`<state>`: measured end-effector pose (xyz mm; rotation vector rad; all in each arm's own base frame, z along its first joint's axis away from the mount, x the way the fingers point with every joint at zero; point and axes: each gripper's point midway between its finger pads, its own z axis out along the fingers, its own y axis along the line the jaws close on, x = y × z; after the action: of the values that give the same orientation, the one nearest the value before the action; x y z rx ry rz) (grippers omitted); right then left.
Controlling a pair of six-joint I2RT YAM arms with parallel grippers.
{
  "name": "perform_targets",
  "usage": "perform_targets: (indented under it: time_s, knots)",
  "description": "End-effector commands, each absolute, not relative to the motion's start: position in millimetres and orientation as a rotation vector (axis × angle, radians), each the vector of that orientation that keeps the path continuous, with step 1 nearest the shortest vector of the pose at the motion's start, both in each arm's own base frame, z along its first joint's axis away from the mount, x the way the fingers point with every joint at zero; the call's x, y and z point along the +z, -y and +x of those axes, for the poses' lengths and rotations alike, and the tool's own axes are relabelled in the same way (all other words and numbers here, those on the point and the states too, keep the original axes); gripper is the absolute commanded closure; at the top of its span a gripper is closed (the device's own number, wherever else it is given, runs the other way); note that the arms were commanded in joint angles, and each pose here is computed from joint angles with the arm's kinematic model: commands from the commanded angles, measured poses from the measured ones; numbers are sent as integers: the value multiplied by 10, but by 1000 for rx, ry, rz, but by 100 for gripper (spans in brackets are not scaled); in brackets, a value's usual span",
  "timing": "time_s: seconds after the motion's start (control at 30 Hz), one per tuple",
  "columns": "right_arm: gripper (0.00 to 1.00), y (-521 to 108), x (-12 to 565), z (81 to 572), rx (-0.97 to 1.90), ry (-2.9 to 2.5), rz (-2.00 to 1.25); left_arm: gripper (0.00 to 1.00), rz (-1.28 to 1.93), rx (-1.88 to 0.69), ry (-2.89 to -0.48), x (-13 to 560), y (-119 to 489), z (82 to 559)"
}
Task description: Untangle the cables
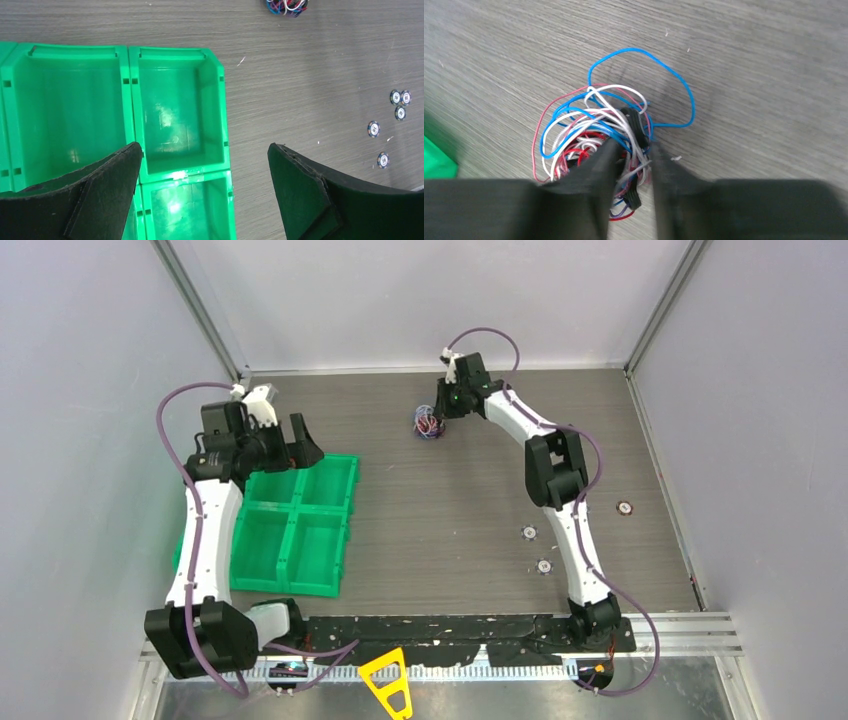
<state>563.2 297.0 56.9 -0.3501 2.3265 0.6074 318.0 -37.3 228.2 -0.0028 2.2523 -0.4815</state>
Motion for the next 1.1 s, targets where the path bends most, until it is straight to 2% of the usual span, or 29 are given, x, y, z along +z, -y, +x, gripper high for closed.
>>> perform_targets:
  time_s: [0.0, 0.03, 0.07, 0.1, 0.17, 0.3, 0.5, 0.6, 0.73, 0.8, 0.83, 0.93, 1.07]
  knots:
    - [93, -2987, 939, 5309, 721, -2322, -388, 1, 83, -549, -2155, 2496, 499, 3333]
    - [94, -2994, 913, 5152, 767, -2340, -416, 1, 121, -594, -2142, 2535, 574, 3322]
    - [94, -2983, 1262, 5077, 789, -2279, -443, 1, 155, -639, -2130, 2572, 653, 3308]
    - [95, -2974, 1249, 4921, 826, -2288, -466, 1, 189, -675, -2121, 2601, 733, 3298]
    - [95, -2926, 1850, 4626, 874, -2173, -530, 1, 289, -749, -2098, 2661, 965, 3257]
    - [94, -2787, 2213, 4081, 918, -2100, -628, 1, 493, -899, -2058, 2706, 1534, 3158]
    - [95, -2617, 2279, 3460, 967, -2094, -714, 1, 650, -1150, -1995, 2804, 2380, 3033]
    - [95, -2576, 2277, 3317, 977, -2096, -717, 1, 734, -1220, -1938, 2874, 2756, 2956]
    - [94, -2543, 2296, 3135, 1005, -2088, -726, 3, 820, -1284, -1958, 2699, 3163, 2826]
    - [95, -2528, 2328, 3065, 1017, -2079, -730, 15, 813, -1337, -1997, 2573, 3269, 2810]
    - [94, -2526, 2343, 3036, 1024, -2075, -734, 25, 801, -1369, -2023, 2502, 3298, 2810]
    - [95, -2444, 2373, 2979, 998, -2063, -745, 62, 804, -1449, -2087, 2321, 3305, 2770]
    - [95, -2194, 2292, 3019, 966, -2099, -694, 99, 798, -1444, -2108, 2187, 3125, 2727]
